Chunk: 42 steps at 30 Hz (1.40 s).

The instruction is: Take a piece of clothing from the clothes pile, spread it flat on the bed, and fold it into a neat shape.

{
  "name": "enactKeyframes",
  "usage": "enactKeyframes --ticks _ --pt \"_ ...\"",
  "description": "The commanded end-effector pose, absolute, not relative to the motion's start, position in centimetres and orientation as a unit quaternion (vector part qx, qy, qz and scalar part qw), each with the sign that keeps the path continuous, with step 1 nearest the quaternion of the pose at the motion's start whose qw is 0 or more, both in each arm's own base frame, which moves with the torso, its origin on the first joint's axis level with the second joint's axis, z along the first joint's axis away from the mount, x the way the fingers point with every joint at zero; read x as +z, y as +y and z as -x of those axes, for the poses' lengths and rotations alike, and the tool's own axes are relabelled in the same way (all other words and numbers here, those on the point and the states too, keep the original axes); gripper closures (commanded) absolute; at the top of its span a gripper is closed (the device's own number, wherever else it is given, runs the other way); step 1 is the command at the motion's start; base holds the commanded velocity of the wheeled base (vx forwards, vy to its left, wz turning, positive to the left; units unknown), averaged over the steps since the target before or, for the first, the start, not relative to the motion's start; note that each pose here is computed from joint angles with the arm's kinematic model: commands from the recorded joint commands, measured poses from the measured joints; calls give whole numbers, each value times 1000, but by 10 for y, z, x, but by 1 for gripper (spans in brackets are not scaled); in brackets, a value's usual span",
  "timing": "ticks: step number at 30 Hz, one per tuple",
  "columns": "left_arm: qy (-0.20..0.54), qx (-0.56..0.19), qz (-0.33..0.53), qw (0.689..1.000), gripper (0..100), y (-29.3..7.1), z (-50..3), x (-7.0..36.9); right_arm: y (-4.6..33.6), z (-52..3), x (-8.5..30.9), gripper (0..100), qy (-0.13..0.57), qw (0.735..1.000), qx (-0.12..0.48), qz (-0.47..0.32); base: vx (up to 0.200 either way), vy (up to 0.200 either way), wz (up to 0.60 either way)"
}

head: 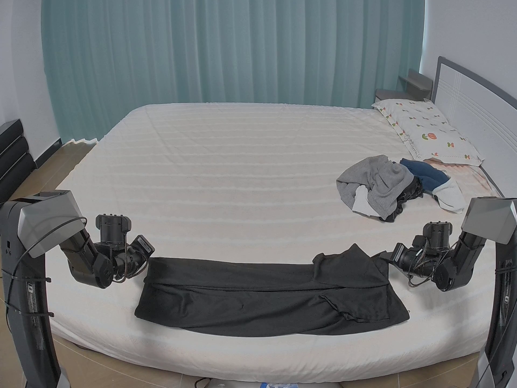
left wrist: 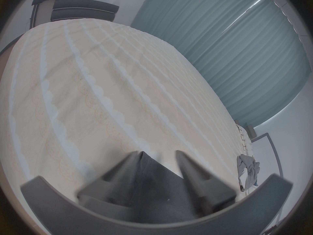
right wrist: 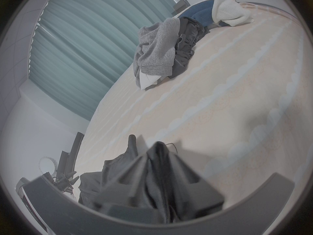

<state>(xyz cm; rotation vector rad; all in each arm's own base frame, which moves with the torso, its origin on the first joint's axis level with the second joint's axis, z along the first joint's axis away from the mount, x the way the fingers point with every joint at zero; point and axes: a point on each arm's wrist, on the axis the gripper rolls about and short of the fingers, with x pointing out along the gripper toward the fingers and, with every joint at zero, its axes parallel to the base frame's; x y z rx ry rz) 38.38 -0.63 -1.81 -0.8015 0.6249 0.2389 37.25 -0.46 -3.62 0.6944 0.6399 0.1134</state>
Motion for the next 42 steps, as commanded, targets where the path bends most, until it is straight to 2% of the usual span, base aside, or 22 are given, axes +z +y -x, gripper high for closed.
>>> enactKeyframes --ticks 1,11,18,31,32,42 --pt "304 116 382 865 0 -6 -382 -22 -5 -372 -29 0 296 893 58 -333 0 0 0" --pt "303 120 390 861 0 -4 -381 -21 12 -361 11 0 268 903 94 -322 0 0 0" --pt "302 121 391 861 0 -3 -381 -20 29 -359 -7 0 303 893 108 -316 0 0 0" --pt "304 121 391 860 0 -3 -381 -21 32 -360 -40 0 340 883 101 -306 0 0 0" --pt "303 121 391 860 0 -3 -381 -21 32 -360 -41 100 341 883 101 -306 0 0 0" --pt "303 122 391 861 0 -3 -381 -21 25 -344 -38 100 347 892 103 -269 0 0 0"
